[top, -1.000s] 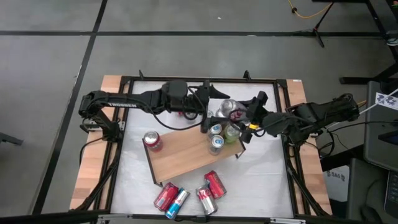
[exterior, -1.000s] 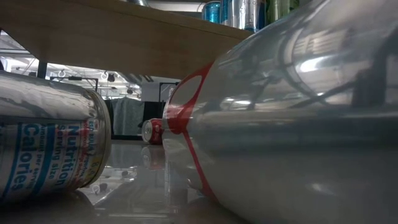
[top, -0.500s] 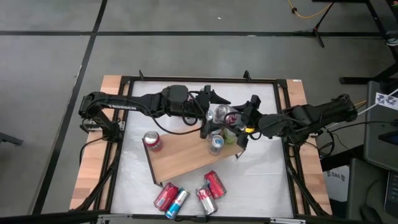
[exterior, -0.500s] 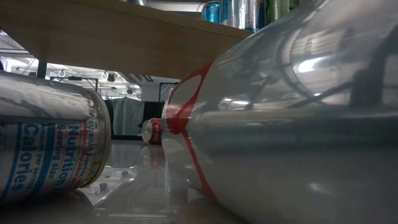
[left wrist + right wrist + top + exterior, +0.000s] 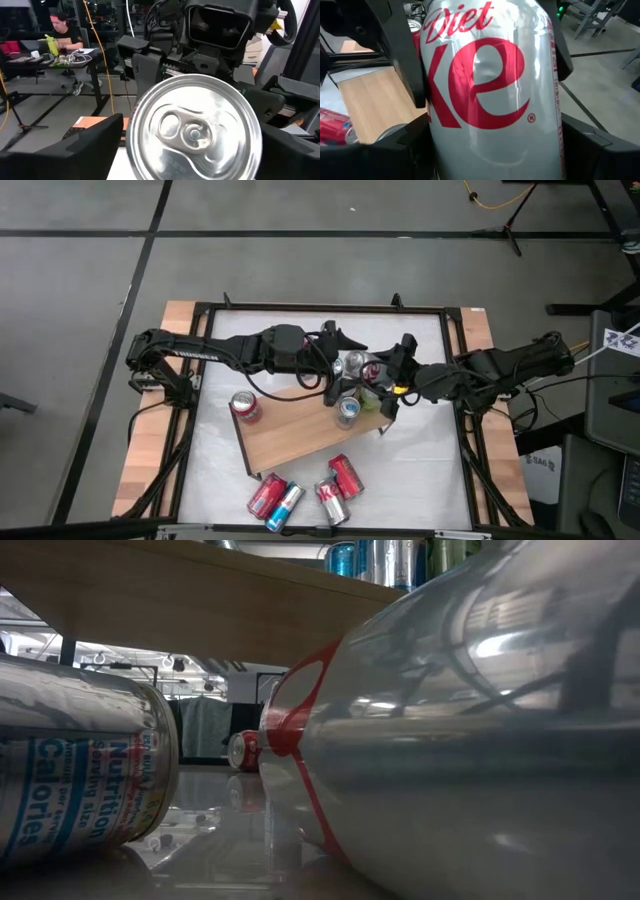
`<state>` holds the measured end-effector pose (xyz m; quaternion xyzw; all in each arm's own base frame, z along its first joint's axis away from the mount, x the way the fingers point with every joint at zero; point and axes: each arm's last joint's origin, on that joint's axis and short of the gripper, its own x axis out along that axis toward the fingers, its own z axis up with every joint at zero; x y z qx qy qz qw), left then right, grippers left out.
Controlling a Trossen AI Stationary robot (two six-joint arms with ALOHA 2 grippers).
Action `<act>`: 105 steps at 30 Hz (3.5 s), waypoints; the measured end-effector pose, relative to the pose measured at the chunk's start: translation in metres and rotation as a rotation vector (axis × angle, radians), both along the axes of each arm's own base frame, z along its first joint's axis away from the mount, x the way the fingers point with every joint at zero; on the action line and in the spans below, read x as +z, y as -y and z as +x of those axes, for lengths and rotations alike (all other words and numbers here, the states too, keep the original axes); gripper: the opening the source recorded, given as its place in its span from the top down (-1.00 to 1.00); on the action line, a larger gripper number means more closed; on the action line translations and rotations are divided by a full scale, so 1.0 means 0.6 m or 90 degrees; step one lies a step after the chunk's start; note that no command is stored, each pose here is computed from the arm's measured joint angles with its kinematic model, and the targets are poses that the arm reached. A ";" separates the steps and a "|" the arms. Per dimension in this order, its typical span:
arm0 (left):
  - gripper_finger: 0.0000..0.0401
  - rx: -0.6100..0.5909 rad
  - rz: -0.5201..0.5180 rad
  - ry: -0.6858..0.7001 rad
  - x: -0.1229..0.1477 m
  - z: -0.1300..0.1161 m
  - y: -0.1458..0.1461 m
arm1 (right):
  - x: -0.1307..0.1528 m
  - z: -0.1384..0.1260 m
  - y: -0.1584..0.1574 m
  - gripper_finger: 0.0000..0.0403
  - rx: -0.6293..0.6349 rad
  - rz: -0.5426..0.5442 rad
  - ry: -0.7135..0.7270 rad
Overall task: Place canned beverage on shelf
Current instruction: Put the red silver soda can on the shelf
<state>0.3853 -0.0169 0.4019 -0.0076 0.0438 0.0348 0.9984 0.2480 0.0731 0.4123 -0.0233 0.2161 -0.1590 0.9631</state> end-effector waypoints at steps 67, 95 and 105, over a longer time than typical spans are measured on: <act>-0.41 0.098 -0.169 -0.076 0.101 -0.214 -0.018 | 0.042 -0.110 0.035 -0.88 0.082 0.025 -0.008; -0.42 0.149 -0.162 -0.386 -0.022 -0.148 0.025 | 0.039 -0.112 0.035 -0.88 0.081 0.021 -0.021; -0.42 0.179 -0.140 -0.422 -0.053 -0.119 0.026 | 0.038 -0.111 0.035 -0.88 0.081 0.020 -0.021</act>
